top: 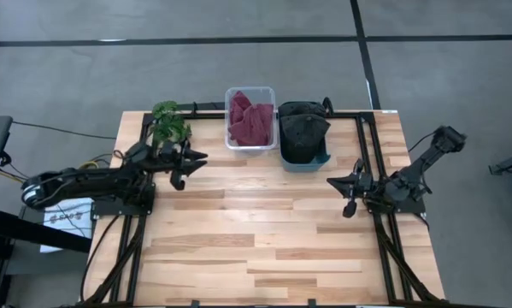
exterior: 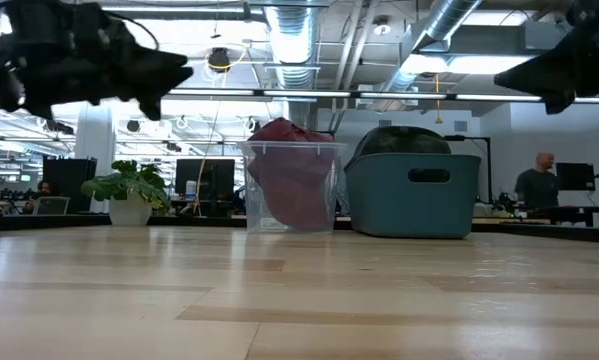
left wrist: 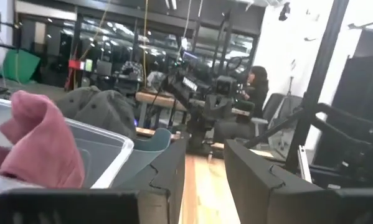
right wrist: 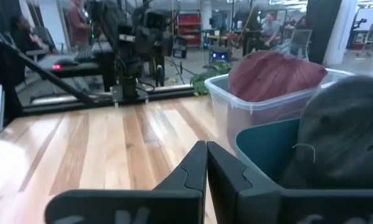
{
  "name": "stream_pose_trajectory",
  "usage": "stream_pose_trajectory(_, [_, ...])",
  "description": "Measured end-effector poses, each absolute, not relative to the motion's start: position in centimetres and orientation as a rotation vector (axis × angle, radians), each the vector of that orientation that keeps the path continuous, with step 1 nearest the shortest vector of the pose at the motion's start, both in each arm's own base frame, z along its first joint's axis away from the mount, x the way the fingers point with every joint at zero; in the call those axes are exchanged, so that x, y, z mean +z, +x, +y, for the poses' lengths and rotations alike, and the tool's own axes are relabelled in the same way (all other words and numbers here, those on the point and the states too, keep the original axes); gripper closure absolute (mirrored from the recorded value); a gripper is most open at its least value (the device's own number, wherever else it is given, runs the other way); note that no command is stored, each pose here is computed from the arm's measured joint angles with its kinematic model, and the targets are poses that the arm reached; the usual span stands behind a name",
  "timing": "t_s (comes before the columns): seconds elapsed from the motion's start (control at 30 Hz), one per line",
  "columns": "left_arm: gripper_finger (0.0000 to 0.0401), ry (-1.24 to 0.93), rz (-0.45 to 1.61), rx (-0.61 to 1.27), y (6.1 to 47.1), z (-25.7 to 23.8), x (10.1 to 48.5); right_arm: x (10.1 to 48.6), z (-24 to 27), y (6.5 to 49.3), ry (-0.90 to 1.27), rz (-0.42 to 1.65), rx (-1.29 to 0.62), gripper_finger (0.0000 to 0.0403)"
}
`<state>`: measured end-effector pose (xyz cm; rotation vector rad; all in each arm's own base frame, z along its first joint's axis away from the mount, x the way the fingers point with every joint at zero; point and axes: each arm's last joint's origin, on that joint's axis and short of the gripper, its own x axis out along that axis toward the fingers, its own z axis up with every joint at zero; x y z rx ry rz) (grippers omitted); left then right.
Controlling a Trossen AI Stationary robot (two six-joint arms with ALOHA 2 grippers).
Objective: Pick & Place hat
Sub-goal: Return to Home Position
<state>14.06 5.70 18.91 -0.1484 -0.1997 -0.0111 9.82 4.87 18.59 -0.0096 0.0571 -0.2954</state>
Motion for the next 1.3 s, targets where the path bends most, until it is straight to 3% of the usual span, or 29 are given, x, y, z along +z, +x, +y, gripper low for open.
stream_pose_trajectory(0.27, [0.0291,-0.153,-0.227,-0.110,12.9,5.0,18.6,17.2,4.3,8.9,-0.011,-0.034,-0.200,0.0399])
stream_pose_trajectory(0.63, [0.0291,-0.075,-0.235,-0.138,12.9,4.9,18.7,16.8,4.1,8.5,-0.065,-0.004,-0.156,0.0399])
stream_pose_trajectory(0.83, [0.0291,-0.081,-0.234,-0.143,12.9,4.8,18.7,16.7,4.1,8.5,0.130,-0.012,-0.155,0.0399])
stream_pose_trajectory(0.93, [0.0291,-0.162,-0.237,-0.157,12.9,4.8,18.8,16.7,4.1,8.5,0.120,-0.013,-0.159,0.0399])
stream_pose_trajectory(1.0, [0.0291,-0.135,-0.255,-0.207,12.7,4.7,19.1,16.8,4.0,8.5,0.060,-0.010,-0.177,0.0399])
stream_pose_trajectory(1.17, [0.0291,-0.123,-0.241,-0.554,11.6,3.6,20.2,17.7,4.0,8.4,0.069,-0.047,-0.177,0.0399])
stream_pose_trajectory(1.3, [0.0291,-0.141,-0.292,-0.609,11.1,2.5,21.0,17.7,4.2,8.3,0.064,-0.047,-0.151,0.0399])
